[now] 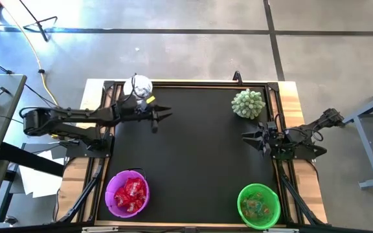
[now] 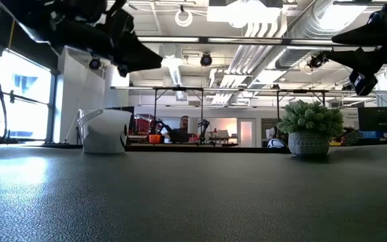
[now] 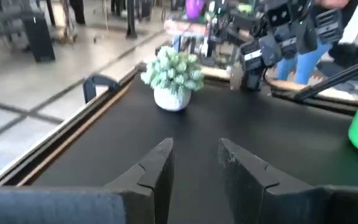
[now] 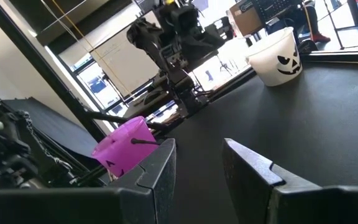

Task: Sort candy
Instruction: Return to Home Position

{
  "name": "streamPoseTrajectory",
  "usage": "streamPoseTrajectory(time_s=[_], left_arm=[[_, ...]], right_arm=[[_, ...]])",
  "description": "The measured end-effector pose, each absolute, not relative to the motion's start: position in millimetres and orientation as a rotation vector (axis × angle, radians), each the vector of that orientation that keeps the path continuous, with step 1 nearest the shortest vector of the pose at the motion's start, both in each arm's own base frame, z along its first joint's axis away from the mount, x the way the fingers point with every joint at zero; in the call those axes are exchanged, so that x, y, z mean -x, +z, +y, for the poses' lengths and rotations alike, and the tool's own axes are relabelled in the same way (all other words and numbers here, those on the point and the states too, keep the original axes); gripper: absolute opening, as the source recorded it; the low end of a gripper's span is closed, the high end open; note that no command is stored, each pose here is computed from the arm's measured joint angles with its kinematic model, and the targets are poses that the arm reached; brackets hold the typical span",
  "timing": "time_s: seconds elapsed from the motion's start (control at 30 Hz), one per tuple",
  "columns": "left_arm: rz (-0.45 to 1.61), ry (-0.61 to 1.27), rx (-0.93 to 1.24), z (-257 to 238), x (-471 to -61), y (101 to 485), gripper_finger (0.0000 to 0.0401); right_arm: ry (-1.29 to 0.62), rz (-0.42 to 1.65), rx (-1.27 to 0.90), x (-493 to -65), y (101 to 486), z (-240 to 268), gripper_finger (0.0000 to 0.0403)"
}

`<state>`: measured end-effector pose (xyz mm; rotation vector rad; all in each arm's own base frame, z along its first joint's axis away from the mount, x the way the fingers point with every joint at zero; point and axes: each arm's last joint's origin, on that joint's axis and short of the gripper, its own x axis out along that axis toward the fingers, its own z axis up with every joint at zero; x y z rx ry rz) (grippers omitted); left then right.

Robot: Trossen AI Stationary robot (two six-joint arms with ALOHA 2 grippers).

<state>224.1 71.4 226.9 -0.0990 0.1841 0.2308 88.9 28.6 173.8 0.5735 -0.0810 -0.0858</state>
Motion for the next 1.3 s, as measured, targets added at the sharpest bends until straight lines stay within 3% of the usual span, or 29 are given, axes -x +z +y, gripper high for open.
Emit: streamPoseTrajectory(time_s=[0.37,1.3], left_arm=[[0.182,0.261,0.094,68.0,-194.2,187.2,0.0113],[0.206,0.278,0.192,51.4,-146.9,131.9,0.0113]], right_arm=[[-0.086,-0.081,-0.573,-88.9,173.8,28.6,0.0126],[-0.086,-0.081,-0.573,-88.9,173.8,28.6,0.0126]])
